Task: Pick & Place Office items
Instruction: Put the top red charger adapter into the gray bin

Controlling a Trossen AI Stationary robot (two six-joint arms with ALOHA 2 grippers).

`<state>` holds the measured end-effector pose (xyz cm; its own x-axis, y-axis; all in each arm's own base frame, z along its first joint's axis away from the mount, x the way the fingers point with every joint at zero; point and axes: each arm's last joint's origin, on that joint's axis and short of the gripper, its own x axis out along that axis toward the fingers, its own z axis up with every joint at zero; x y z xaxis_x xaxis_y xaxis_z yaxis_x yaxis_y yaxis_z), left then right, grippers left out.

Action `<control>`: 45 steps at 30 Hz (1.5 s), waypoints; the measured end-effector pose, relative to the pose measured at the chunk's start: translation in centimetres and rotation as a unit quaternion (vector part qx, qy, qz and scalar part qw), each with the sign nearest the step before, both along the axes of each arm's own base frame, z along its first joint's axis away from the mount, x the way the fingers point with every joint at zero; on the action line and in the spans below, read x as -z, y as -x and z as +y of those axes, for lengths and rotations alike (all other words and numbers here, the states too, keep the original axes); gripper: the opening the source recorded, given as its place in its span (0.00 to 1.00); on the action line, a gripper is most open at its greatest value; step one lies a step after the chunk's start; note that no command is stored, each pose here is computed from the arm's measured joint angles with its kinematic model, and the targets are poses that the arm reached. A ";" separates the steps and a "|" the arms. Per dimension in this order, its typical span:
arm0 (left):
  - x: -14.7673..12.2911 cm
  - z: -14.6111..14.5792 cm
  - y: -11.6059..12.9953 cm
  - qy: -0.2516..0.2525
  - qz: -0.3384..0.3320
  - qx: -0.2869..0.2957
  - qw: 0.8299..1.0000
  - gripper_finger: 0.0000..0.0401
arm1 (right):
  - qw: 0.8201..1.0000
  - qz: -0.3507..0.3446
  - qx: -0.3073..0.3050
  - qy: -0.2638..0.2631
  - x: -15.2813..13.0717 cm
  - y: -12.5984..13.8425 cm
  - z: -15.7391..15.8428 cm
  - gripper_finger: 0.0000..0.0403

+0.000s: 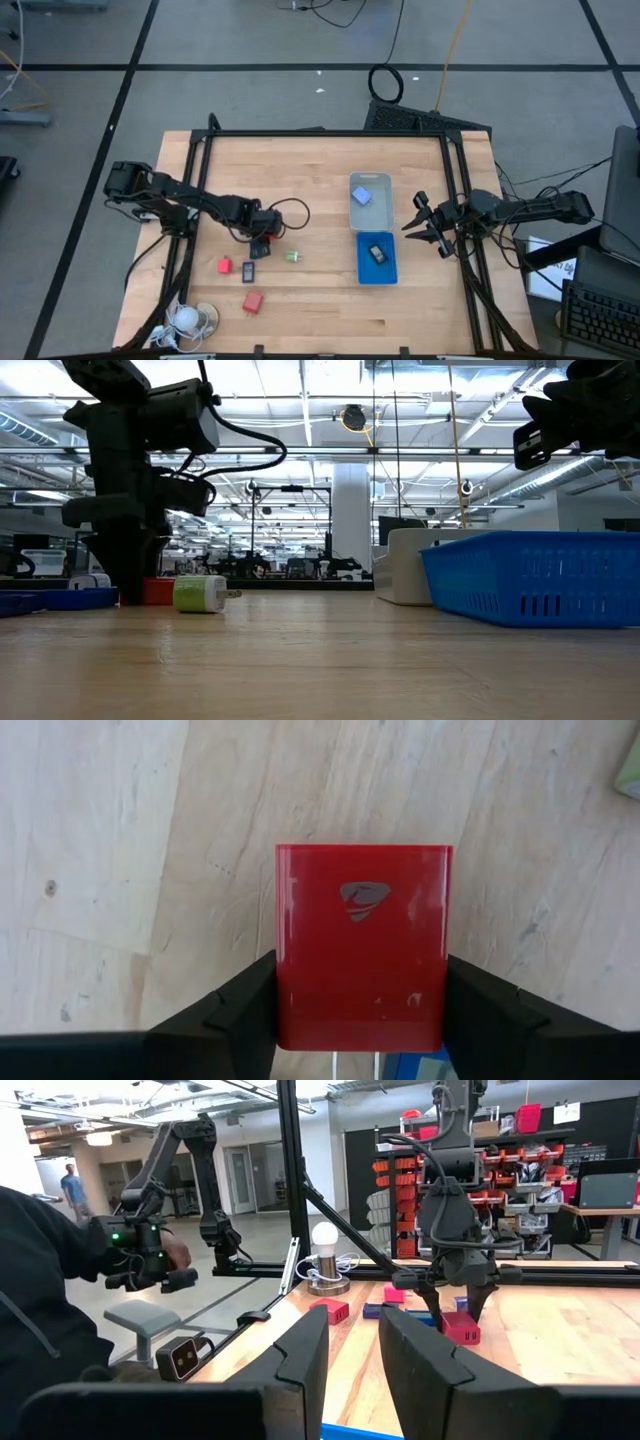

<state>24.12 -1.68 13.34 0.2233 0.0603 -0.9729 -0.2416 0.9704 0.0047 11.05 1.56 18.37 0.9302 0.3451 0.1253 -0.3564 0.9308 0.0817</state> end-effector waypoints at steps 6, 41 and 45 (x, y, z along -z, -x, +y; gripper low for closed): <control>-1.1 -0.1 -0.8 -0.049 0.000 0.018 0.999 0.53 | 1.000 0.000 0.005 -0.001 0.0 0.0 0.0 0.21; -6.4 1.6 -5.2 -0.119 -0.286 0.114 0.944 0.53 | 0.979 0.080 0.174 0.071 -0.9 -7.7 -0.5 0.21; -6.7 2.0 -4.8 -0.087 -0.320 0.127 0.935 0.53 | 0.970 0.095 0.195 0.113 -1.5 -10.0 -0.5 0.21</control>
